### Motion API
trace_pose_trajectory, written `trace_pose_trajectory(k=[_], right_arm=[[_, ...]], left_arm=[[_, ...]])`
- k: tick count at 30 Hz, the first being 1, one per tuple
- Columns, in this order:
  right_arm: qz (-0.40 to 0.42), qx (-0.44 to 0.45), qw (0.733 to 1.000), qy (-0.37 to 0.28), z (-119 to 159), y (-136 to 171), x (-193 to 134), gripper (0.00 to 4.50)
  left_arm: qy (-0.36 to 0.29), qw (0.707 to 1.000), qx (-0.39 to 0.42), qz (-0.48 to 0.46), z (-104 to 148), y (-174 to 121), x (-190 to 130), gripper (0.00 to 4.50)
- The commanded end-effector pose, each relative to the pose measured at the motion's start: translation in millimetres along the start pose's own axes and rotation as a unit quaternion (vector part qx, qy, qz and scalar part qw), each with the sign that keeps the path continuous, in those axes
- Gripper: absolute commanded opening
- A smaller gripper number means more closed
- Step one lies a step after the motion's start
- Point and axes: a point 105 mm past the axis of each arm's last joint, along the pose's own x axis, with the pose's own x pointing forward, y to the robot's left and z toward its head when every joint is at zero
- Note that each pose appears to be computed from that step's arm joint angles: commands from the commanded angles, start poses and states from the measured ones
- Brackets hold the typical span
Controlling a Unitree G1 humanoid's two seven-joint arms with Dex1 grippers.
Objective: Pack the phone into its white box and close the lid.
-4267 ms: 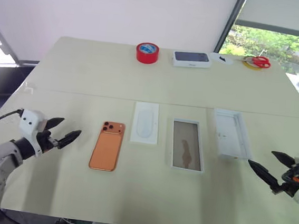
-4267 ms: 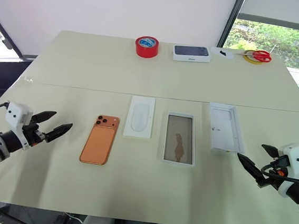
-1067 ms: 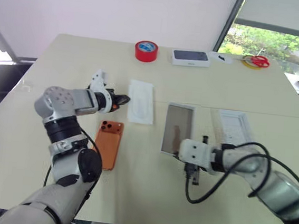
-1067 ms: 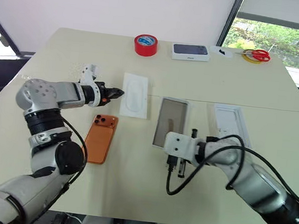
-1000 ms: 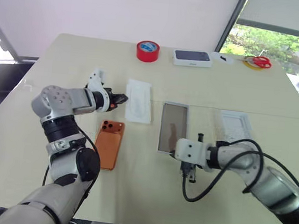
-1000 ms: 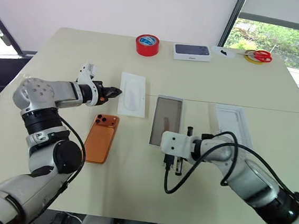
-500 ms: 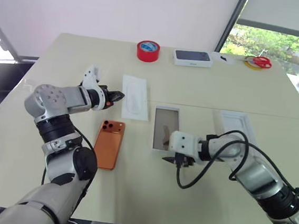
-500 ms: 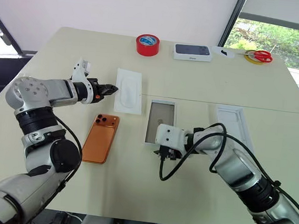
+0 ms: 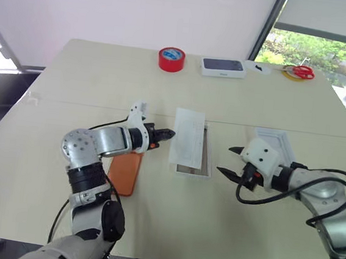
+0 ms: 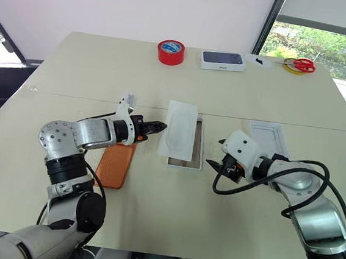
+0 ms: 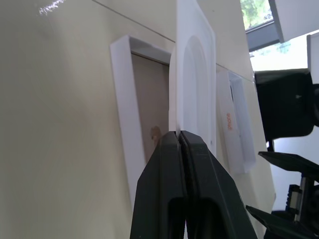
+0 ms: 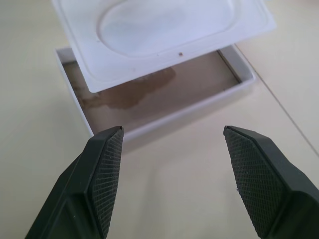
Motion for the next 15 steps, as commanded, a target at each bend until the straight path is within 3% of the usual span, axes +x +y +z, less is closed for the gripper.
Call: trace_pose_trajectory(k=[1,13,15], right_arm=[[-0.017,-0.021,0.999,-0.019,11.8,-2.7,-6.1,3.35],[-0.022,-0.024,0.999,-0.02,9.5,-3.8,-0.6,3.35],[-0.022,-0.025,0.999,-0.02,9.9,-3.9,-0.3,3.43]], left_arm=[[0.011,1.0,0.011,-0.01,-9.0,-12.3,3.5,0.0],[0.027,1.0,-0.005,-0.006,-25.1,-20.4,10.1,0.0],[0.024,1.0,-0.008,-0.006,-22.8,-20.2,9.1,0.59]])
